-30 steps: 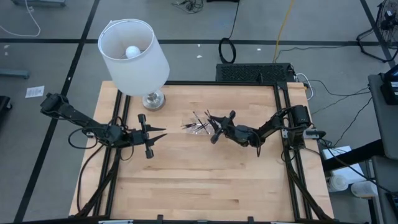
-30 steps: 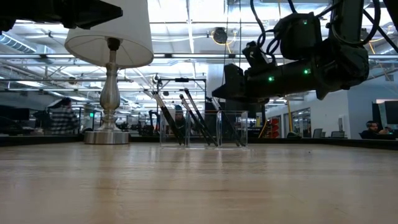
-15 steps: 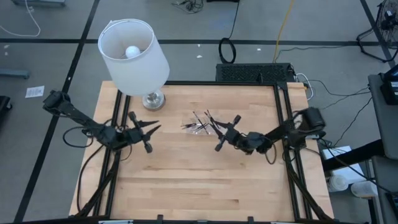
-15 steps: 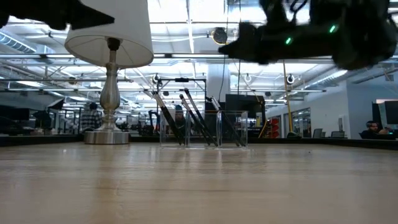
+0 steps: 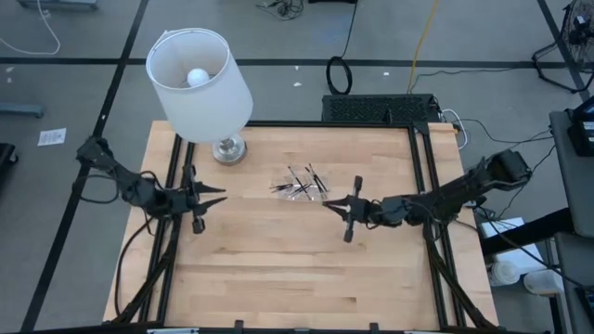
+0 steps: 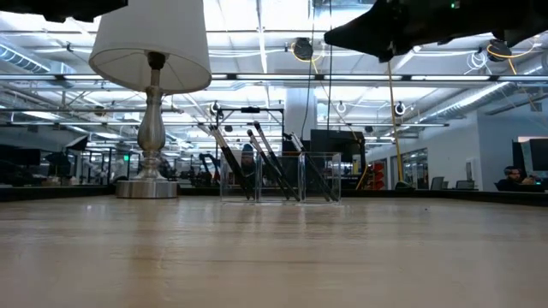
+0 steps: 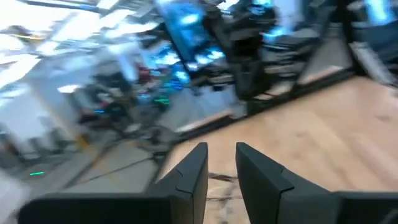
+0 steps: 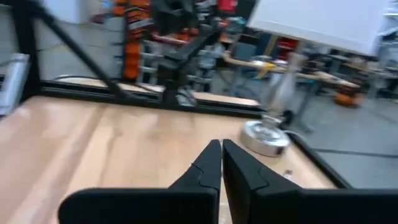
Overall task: Put items in baskets/containers
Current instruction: Return to Home Position
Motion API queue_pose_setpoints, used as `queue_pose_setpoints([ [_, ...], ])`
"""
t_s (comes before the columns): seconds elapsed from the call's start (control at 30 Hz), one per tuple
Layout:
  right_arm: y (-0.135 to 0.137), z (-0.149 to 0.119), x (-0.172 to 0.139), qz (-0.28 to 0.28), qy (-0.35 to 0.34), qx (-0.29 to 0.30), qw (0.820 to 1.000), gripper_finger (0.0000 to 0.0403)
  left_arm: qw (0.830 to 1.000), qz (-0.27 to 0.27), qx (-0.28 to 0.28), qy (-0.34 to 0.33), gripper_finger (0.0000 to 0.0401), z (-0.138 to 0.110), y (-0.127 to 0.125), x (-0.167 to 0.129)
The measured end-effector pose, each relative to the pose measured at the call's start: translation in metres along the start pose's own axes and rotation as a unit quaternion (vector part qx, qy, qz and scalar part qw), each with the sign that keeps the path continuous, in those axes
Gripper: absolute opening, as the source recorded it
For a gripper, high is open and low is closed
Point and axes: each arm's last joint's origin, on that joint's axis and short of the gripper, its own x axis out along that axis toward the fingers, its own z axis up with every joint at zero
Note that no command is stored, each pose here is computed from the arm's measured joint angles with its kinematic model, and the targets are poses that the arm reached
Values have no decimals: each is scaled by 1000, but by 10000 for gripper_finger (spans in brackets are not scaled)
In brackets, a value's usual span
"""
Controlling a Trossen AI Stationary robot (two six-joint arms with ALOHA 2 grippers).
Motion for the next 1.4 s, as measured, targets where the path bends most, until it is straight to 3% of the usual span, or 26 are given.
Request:
queue_pose_setpoints([
  [0.1,-9,0,6,48,-13,1,999,2,998,-56,-12,30,66,2,9,5],
  [0.2,-22,-2,12,73,-17,16,997,1,997,-42,-43,46,19,4,19,15],
  [0.27,-30,-2,14,75,-15,25,997,1,997,-34,-47,51,8,1,24,18],
  [0.5,-51,-6,-19,57,-36,43,997,1,997,22,-68,43,5,-2,42,12],
  [0.67,-62,-17,-54,48,-78,86,992,0,997,1,-78,0,4,-5,47,1],
  [0.87,-67,-35,-79,48,-101,120,986,0,995,29,-98,-19,4,-4,53,-5],
  [1.2,-75,-24,-103,49,-170,83,981,0,992,70,-108,4,5,-9,60,-2],
  [1.4,-76,-28,-120,73,-213,65,972,0,993,61,-104,12,3,-24,55,3],
])
